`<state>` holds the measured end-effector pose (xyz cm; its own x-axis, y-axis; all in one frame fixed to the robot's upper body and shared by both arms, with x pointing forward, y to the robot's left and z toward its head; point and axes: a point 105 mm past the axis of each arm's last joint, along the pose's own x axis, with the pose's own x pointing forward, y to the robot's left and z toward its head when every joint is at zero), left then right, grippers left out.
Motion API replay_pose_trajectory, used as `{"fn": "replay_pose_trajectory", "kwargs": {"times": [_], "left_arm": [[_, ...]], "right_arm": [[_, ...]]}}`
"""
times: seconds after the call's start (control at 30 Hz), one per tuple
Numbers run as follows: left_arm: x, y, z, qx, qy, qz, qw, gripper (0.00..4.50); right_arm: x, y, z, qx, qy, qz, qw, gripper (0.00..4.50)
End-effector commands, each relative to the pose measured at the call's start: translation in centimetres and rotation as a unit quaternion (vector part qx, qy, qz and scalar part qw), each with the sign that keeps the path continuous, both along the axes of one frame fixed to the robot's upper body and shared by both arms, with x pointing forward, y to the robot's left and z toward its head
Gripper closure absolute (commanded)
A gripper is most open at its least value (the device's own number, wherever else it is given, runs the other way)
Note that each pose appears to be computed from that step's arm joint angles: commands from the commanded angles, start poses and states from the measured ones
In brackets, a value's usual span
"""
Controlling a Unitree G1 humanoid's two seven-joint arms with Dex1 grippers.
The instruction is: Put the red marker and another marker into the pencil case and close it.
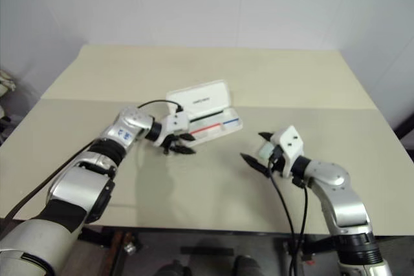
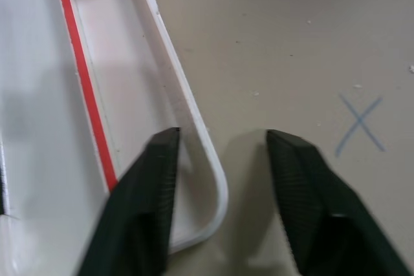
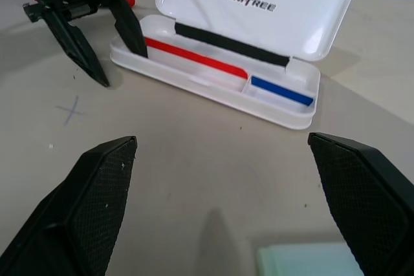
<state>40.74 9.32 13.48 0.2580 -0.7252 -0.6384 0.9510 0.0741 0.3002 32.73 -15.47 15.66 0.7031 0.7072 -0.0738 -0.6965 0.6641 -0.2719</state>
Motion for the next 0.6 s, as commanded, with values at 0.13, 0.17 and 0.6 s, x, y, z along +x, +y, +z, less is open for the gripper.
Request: {"fn": "replay_pose_trajectory", "kwargs": {"times": [0.13,0.17,0.6], "left_arm": [[0.3,0.8,-0.1,-0.012,-0.02,0.016,1.0,4.39],[0.3,0.8,0.2,-0.019,-0.027,0.016,0.999,4.49],[-2.1,2.9,3.0,-0.067,-0.086,-0.001,0.994,4.49]], "right_arm": [[0.4,-0.2,1.3,-0.003,-0.022,0.012,1.0,0.0],[0.5,-0.2,1.3,-0.005,-0.023,0.013,1.0,0.0],[1.4,-1.2,3.7,-0.001,-0.033,0.062,0.998,0.0]]}}
